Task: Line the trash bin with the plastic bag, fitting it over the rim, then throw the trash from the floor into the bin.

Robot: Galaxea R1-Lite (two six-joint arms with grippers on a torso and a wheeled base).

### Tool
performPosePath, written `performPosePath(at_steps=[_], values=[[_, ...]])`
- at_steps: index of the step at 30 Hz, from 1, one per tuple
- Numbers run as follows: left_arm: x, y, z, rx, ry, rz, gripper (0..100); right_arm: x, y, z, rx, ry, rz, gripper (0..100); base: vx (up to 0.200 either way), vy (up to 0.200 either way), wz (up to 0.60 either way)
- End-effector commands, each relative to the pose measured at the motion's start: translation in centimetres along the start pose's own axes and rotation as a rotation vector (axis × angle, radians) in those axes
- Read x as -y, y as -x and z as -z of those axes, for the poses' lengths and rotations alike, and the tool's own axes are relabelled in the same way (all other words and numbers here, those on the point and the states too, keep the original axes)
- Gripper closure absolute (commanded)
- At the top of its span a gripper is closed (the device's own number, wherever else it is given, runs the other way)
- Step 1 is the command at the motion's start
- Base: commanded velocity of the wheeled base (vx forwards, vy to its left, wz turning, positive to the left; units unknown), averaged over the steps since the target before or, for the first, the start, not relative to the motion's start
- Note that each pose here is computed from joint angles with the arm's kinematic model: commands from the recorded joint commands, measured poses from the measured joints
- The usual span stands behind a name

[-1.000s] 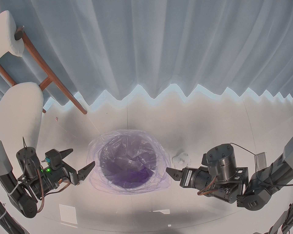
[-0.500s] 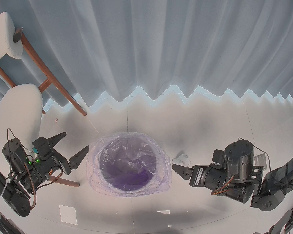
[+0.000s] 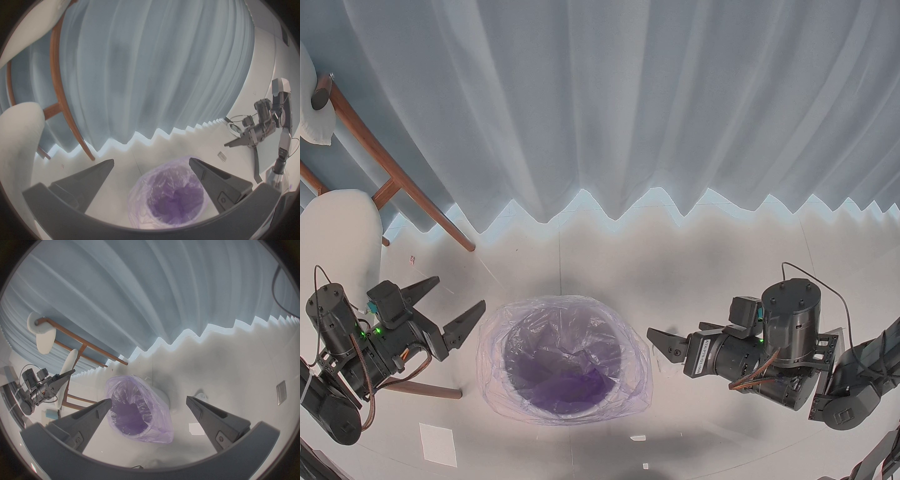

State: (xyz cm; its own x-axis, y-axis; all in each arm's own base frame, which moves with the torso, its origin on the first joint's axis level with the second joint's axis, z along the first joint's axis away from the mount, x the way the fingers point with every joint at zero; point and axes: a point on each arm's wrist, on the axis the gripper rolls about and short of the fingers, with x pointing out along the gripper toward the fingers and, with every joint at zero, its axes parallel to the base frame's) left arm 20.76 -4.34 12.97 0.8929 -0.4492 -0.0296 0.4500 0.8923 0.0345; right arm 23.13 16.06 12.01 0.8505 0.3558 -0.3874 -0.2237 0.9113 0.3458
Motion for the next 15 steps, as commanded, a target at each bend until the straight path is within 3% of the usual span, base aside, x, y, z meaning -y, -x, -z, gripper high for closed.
performPosePath(at_steps=[1,8,15], values=[[0.7,-0.1,0.8,-0.080,-0.008,0.053,0,0.2,-1.4,1.1,-0.037,0.051,0.001,0,0.000,0.000,0.00],[0.8,-3.0,1.5,-0.146,-0.084,0.102,0,-0.1,-3.3,1.7,-0.032,0.190,-0.057,0,0.000,0.000,0.00],[0.5,-4.8,3.4,-0.206,-0.091,0.111,0,-0.5,-6.0,2.1,-0.011,0.211,-0.073,0,0.000,0.000,0.00]])
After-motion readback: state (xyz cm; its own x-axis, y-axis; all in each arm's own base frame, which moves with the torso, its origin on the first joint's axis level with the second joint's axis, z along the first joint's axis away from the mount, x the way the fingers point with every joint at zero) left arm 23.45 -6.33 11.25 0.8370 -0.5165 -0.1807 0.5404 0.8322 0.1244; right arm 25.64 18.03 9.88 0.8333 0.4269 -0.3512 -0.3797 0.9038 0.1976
